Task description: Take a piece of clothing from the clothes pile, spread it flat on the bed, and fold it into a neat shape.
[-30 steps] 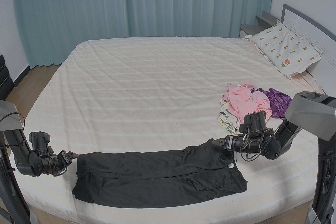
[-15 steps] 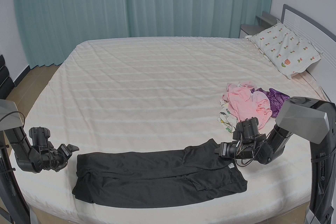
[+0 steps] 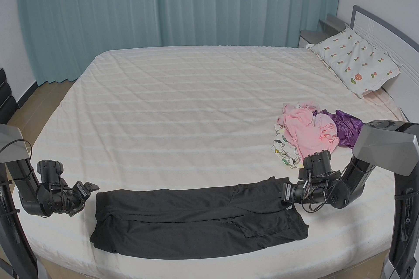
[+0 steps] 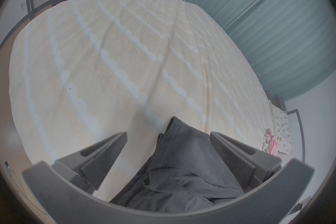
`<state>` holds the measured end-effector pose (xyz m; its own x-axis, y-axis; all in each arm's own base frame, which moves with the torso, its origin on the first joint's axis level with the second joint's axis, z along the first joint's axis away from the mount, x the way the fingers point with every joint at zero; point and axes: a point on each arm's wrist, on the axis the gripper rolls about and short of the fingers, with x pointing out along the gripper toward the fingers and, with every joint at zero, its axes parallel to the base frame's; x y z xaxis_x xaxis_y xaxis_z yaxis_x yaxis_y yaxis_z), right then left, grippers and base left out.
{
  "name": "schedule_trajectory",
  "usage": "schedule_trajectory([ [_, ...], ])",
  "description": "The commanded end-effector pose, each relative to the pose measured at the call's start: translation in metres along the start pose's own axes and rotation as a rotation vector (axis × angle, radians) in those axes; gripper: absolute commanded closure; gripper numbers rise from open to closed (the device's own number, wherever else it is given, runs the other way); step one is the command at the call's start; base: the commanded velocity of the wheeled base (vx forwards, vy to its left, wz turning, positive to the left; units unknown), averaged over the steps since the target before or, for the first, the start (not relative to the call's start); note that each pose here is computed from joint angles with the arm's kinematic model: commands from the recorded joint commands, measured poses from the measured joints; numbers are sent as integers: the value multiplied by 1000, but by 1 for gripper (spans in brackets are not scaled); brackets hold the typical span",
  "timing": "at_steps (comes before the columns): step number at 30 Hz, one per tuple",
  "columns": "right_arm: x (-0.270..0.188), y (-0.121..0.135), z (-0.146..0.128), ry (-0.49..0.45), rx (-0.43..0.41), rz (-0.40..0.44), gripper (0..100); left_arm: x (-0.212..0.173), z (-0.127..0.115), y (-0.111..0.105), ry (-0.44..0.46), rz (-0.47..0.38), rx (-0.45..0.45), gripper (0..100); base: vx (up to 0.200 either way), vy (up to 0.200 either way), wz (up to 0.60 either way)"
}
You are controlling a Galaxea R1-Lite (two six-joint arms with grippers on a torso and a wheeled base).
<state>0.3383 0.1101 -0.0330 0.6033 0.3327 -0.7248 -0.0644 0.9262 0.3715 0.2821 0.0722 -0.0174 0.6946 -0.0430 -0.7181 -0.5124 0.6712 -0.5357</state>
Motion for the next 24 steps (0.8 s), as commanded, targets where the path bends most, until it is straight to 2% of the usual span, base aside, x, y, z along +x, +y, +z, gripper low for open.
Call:
schedule_trajectory([
  [1, -3, 0, -4, 16, -1, -2, 100, 0, 0, 1, 2, 2, -3, 0, 0, 0, 0],
  [2, -3, 0, -5, 22, -2, 0, 100, 0, 0, 0, 0, 1, -3, 0, 0, 0, 0],
  [3, -3, 0, -5, 21, -2, 6, 0, 0, 0, 0, 0, 1, -3, 0, 0, 0, 0],
  [8, -3, 2, -2, 7, -1, 14, 0, -1, 1, -1, -7, -4, -4, 0, 0, 0, 0],
  [12, -14, 0, 11, -41, 23, 18, 0, -4, 6, -6, -28, -16, 2, 0, 0, 0, 0],
  [24, -18, -2, 18, -67, 74, 14, 0, -8, 16, -14, -72, -47, 16, 0, 0, 0, 0],
])
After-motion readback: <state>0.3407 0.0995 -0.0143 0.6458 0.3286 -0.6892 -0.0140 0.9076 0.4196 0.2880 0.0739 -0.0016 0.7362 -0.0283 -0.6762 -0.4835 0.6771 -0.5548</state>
